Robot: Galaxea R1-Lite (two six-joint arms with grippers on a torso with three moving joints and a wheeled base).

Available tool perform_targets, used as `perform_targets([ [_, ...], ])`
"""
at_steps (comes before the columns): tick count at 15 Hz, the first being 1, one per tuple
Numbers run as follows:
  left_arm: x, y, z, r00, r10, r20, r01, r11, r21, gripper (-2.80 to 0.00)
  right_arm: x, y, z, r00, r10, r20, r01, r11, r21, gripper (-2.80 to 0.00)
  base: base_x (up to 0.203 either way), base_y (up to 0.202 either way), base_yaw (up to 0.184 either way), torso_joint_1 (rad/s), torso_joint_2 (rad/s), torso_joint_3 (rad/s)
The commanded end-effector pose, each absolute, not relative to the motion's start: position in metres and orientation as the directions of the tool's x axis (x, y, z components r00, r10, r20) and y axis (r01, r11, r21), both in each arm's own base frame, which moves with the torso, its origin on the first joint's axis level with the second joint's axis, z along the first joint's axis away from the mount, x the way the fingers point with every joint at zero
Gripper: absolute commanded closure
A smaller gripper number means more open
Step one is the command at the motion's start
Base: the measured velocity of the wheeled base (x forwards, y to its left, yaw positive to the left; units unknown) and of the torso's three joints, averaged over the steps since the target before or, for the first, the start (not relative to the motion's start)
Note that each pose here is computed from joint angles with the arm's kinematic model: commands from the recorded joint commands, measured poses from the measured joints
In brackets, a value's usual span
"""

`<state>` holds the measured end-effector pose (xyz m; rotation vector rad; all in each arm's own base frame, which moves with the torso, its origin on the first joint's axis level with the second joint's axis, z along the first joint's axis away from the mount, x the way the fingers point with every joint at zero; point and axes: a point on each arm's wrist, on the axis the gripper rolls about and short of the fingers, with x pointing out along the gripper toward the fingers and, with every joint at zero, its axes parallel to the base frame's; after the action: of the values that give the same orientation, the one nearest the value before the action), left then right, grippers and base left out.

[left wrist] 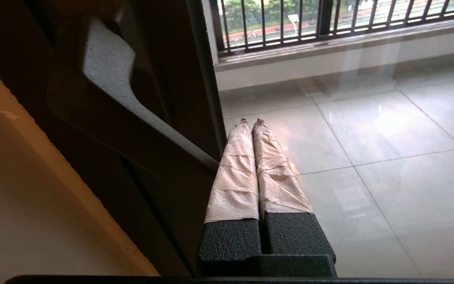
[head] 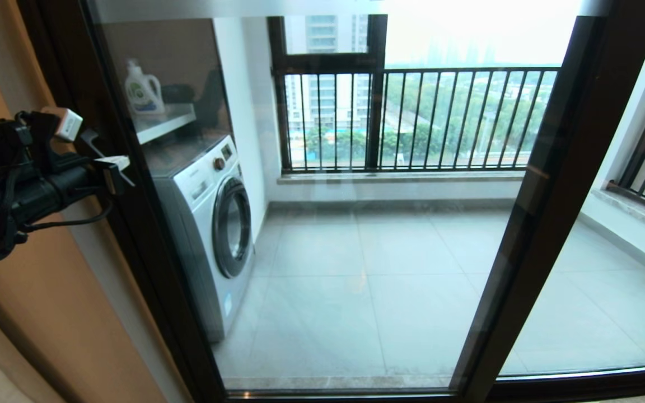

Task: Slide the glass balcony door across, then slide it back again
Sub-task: Open the slid door

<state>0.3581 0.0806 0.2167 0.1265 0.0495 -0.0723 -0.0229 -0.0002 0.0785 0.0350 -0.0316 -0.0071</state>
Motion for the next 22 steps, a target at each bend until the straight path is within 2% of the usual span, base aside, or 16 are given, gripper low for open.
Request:
perform_targets([
  [1,0.356,0.086,0.209,0.996,-0.05,-0.078,0.059,0.991,0.123,0.0,-0.022,0.0,0.075,1.0,-0.008,0.019,0.007,0.999,0.035,0.0,0.0,0.0,0.0,0.0,0.0,0.0],
  [9,0.352,0.116,0.196,0.996,0.028,-0.085,-0.017,0.992,0.125,0.0,-0.022,0.0,0.076,1.0,-0.008,0.02,0.007,0.999,0.035,0.0,0.0,0.0,0.0,0.0,0.0,0.0],
  [15,0.351,0.116,0.201,0.997,0.024,-0.07,-0.014,0.99,0.138,0.0,-0.022,0.0,0.076,1.0,-0.008,0.02,0.007,0.999,0.035,0.0,0.0,0.0,0.0,0.0,0.0,0.0],
  [18,0.343,0.112,0.209,0.999,0.017,-0.047,-0.01,0.99,0.141,0.0,-0.022,0.0,0.075,1.0,-0.008,0.019,0.007,0.999,0.035,0.0,0.0,0.0,0.0,0.0,0.0,0.0],
  [22,0.322,0.076,0.234,0.998,-0.063,0.008,0.061,0.986,0.156,0.0,-0.022,0.0,0.076,1.0,-0.008,0.019,0.007,0.999,0.035,0.0,0.0,0.0,0.0,0.0,0.0,0.0],
])
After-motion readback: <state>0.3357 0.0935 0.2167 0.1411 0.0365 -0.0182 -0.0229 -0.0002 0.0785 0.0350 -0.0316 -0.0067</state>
